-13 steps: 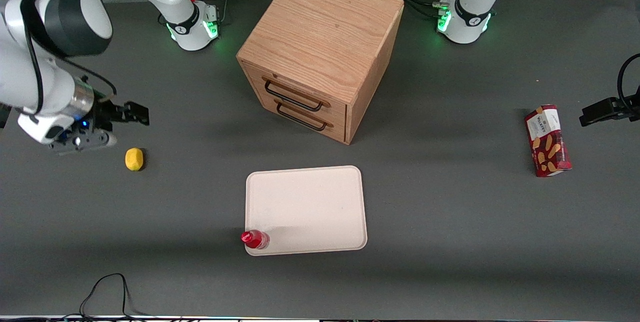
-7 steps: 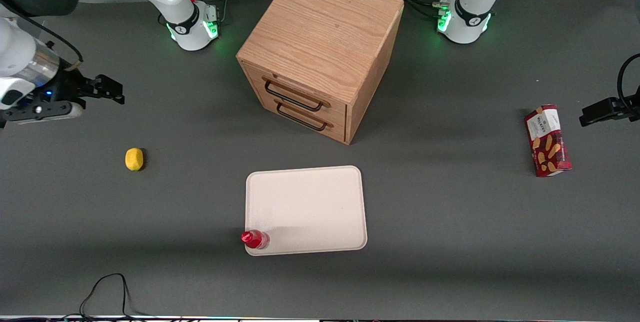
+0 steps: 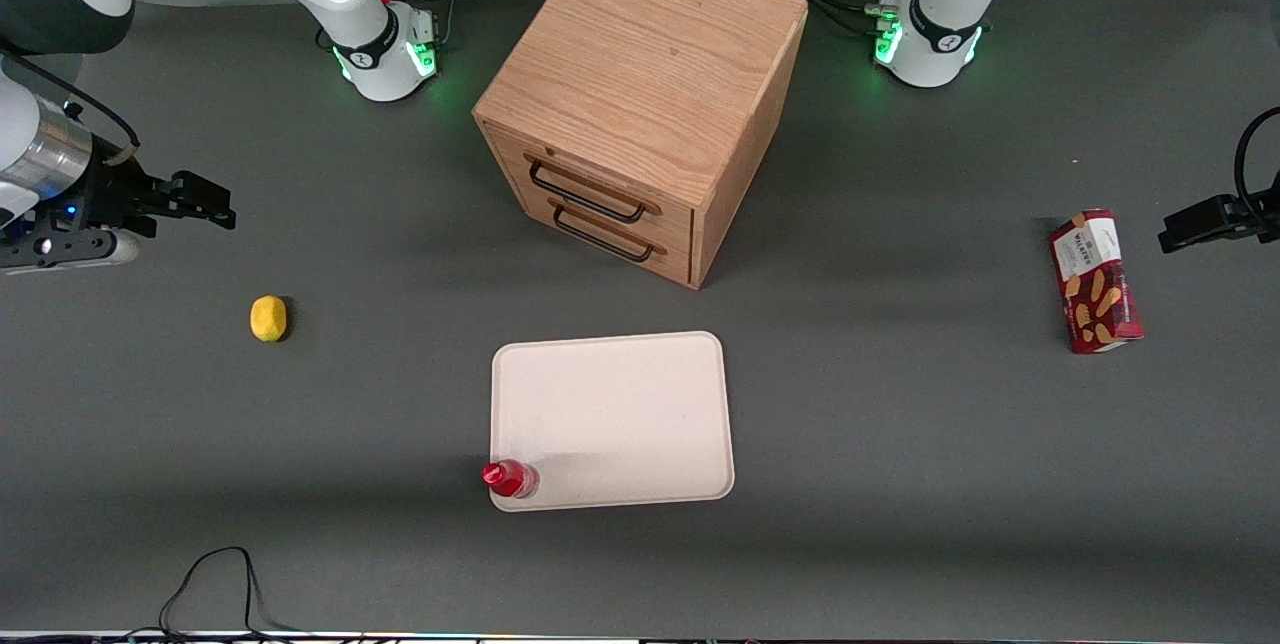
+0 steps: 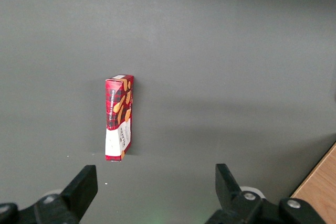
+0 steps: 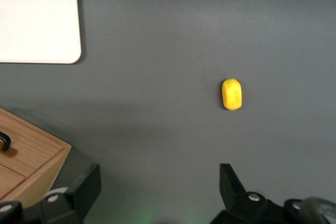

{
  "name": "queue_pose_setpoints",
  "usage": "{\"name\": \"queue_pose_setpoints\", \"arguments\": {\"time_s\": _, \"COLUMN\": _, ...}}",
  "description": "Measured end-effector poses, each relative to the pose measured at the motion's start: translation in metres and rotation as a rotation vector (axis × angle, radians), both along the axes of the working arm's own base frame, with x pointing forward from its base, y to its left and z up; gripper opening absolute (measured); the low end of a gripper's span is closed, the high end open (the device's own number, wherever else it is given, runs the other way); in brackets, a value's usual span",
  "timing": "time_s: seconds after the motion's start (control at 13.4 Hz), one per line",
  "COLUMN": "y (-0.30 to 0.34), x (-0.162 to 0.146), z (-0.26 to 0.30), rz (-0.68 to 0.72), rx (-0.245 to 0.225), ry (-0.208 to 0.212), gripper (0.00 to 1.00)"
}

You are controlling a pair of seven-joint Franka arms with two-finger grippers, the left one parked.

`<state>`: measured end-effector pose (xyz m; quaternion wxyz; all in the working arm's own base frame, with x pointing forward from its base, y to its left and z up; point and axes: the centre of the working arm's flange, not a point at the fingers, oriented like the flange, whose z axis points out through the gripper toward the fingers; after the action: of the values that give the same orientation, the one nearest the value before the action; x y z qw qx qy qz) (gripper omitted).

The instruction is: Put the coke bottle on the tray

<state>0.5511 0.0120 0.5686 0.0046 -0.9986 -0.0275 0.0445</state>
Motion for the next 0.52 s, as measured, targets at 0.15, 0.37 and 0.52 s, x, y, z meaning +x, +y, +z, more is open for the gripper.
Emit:
{"name": "queue_pose_setpoints", "arguments": {"time_s": 0.15, "y": 0.001, "x": 0.008, "z": 0.000, "rz": -0.003, "rx": 0.006, "ry": -0.004, "gripper": 1.00}}
{"name": "queue_pose_setpoints", "arguments": {"time_s": 0.37, "y": 0.014, "x": 0.016, "z": 0.000, "rz": 0.017, "rx": 0.010, "ry": -0.009, "gripper": 1.00}}
{"name": "queue_pose_setpoints", "arguments": {"time_s": 0.52, "y": 0.030, "x": 0.017, "z": -0.001, "rz": 0.042, "rx": 0.008, "ry": -0.007, "gripper": 1.00}}
